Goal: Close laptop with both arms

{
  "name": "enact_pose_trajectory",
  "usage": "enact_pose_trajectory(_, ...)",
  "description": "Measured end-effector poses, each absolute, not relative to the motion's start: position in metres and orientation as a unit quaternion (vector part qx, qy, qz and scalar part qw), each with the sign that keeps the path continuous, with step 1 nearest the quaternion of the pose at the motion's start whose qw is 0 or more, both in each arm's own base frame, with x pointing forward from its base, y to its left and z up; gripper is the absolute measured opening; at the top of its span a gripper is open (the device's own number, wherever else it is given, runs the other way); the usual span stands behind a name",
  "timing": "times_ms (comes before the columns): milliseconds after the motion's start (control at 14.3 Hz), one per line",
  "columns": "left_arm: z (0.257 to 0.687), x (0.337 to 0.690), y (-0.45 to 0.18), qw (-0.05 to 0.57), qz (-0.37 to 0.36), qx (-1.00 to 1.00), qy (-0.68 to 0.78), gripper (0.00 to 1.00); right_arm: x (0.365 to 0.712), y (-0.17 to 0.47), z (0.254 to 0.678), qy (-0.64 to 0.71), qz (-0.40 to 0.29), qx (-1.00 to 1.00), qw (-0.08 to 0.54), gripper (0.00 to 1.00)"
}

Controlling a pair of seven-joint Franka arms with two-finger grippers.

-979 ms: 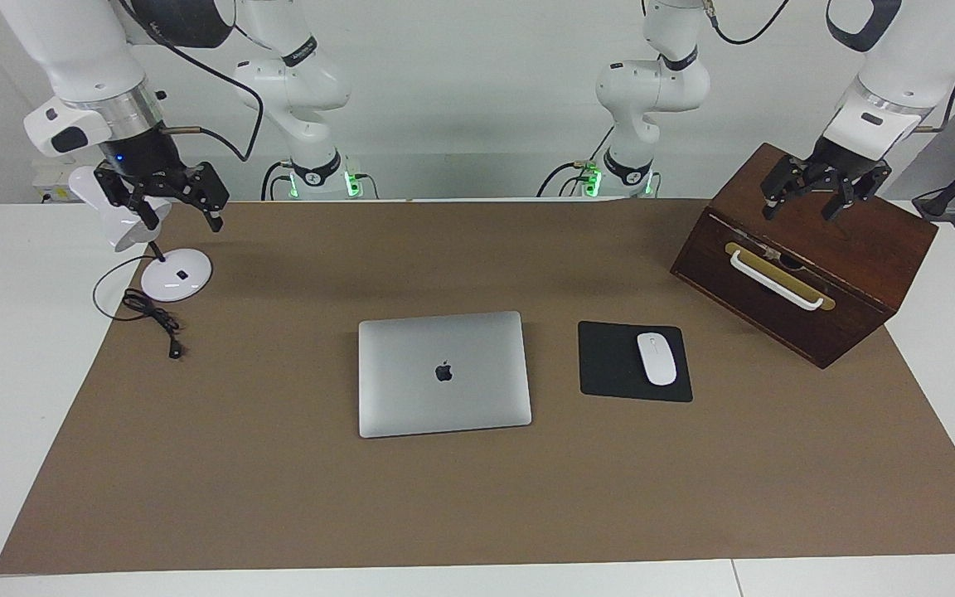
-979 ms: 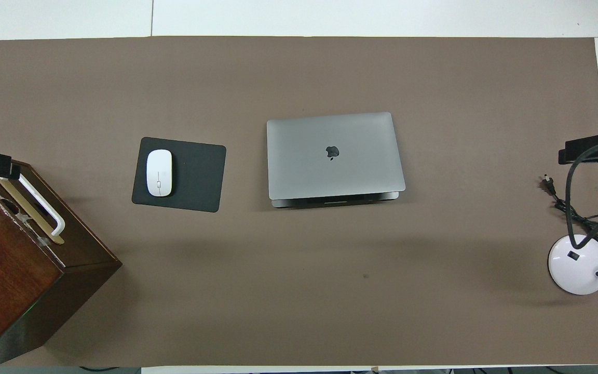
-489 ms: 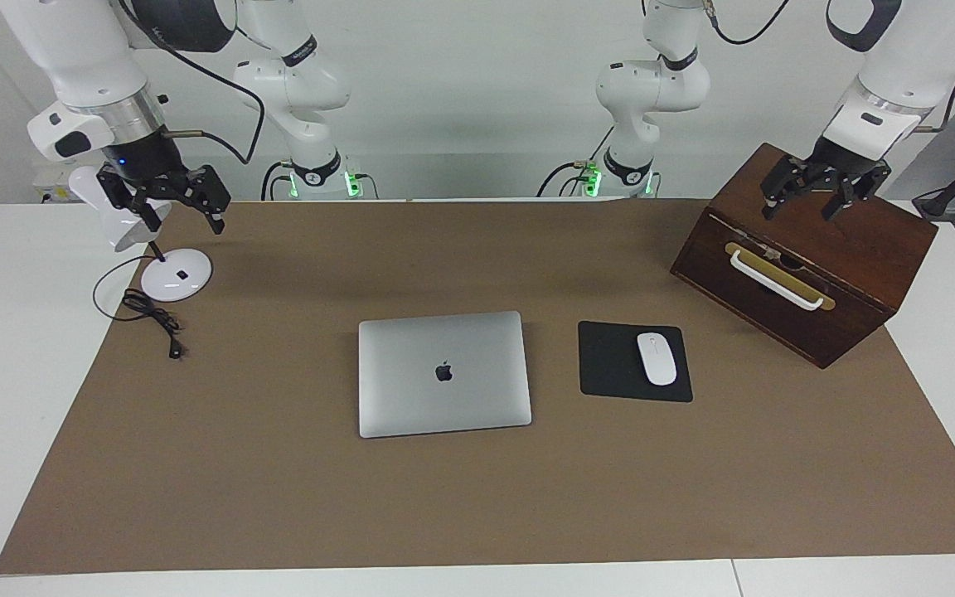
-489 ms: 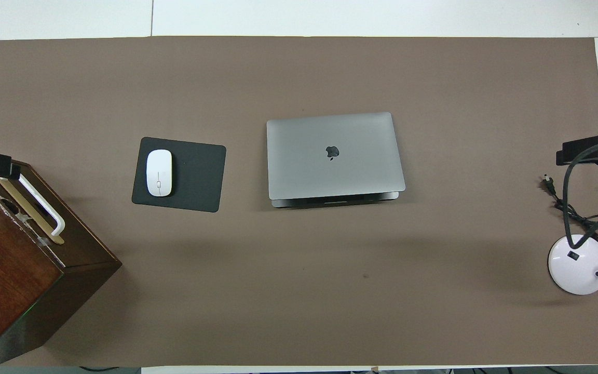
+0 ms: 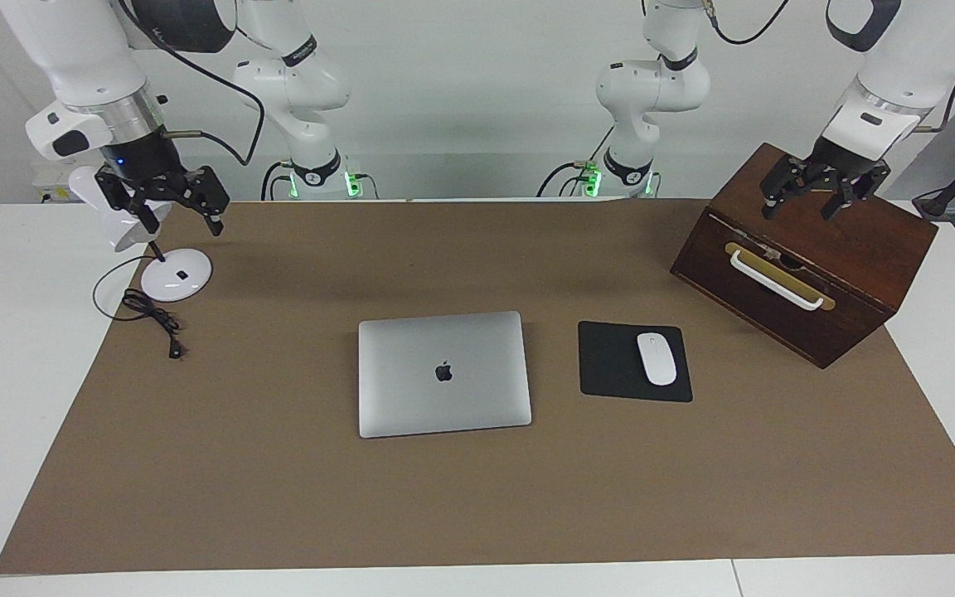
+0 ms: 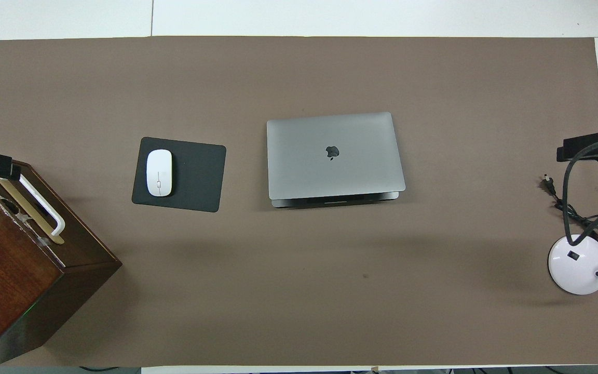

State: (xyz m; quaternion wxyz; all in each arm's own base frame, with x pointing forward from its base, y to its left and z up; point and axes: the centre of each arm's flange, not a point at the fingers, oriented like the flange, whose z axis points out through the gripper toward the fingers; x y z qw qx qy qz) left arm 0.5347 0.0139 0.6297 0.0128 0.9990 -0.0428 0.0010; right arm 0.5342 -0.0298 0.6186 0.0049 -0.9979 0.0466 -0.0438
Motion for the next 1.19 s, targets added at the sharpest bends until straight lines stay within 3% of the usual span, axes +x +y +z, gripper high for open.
enact_pose_trajectory(350, 0.628, 0.534, 0.014, 0.013, -0.006, 0.999, -0.043, 1.00, 0.534, -0.030, 0.625, 0.047, -0.051, -0.998, 0.005, 1.00)
enact_pose_trajectory(839, 0.625, 0.535, 0.014, 0.013, -0.008, 0.999, -0.036, 1.00, 0.529, -0.029, 0.688, 0.046, -0.036, -0.998, 0.004, 1.00)
enact_pose_trajectory(1188, 0.625, 0.535, 0.014, 0.013, -0.009, 0.999, -0.030, 1.00, 0.546, -0.033, 0.686, 0.049, -0.027, -0.998, 0.004, 1.00)
